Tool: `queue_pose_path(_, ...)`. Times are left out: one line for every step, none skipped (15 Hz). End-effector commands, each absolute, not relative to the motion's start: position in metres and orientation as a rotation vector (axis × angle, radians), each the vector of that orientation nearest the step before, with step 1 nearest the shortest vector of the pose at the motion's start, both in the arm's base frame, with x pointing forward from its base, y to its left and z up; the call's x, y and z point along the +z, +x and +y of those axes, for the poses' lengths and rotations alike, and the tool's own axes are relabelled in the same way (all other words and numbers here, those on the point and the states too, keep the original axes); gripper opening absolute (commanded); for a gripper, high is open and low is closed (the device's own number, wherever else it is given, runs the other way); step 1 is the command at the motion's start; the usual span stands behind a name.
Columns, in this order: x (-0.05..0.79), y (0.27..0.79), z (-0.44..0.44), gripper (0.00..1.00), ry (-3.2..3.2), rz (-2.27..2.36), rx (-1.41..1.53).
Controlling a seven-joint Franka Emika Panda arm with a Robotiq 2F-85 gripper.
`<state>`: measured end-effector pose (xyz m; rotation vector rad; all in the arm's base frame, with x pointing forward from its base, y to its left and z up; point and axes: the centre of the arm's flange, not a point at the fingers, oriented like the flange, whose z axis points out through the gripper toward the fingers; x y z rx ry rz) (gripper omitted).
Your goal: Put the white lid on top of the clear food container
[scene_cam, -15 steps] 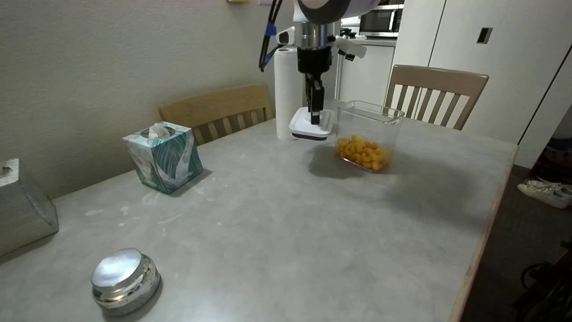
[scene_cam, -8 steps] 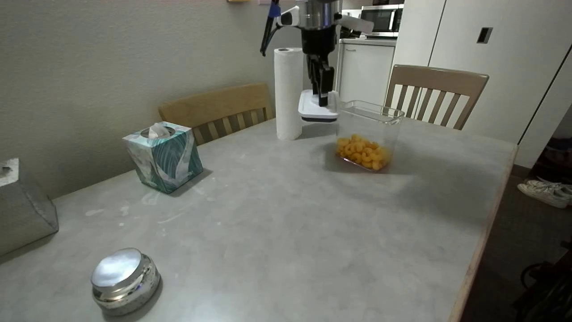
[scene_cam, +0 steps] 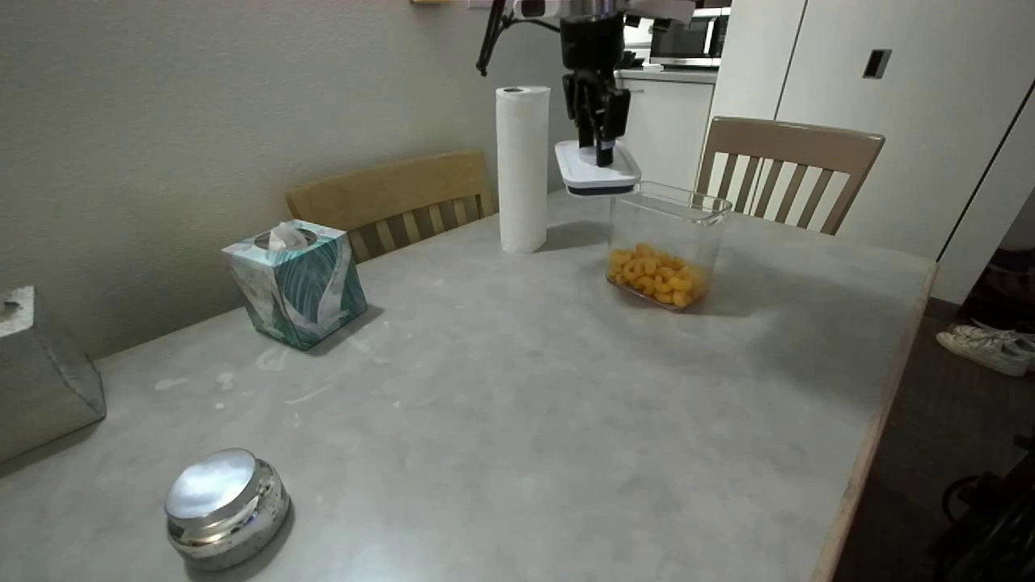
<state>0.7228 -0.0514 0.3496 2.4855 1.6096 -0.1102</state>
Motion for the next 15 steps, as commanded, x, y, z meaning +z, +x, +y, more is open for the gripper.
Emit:
queue_pose_path(0.358,0.698,-0.063,0.29,2.33,1.841,-0.164)
queue_pose_path(0.356,0.695,-0.065,0.29,2.284,1.907,-0.168)
queue_pose_path(0.351,0.69,-0.067,0.29,2.238,1.974,-0.184)
queue_pose_path(0.348,0.687,-0.069,0.29,2.191,2.04,-0.212)
queue_pose_path(0.344,0.681,-0.072,0.29,2.153,2.099,-0.265)
queue_pose_path(0.342,0.678,-0.073,0.29,2.161,2.099,-0.287)
queue_pose_path(0.336,0.702,-0.066,0.54,2.213,2.041,-0.225)
queue_pose_path(0.332,0.699,-0.068,0.54,2.204,2.062,-0.241)
queue_pose_path(0.33,0.697,-0.069,0.54,2.2,2.071,-0.25)
queue_pose_path(0.33,0.696,-0.07,0.54,2.198,2.075,-0.253)
queue_pose_path(0.331,0.695,-0.069,0.29,2.197,2.077,-0.253)
queue_pose_path(0.326,0.696,-0.069,0.29,2.188,2.078,-0.223)
queue_pose_path(0.323,0.695,-0.069,0.29,2.16,2.09,-0.202)
queue_pose_path(0.321,0.694,-0.07,0.29,2.137,2.095,-0.195)
queue_pose_path(0.314,0.69,-0.077,0.29,2.104,2.106,-0.181)
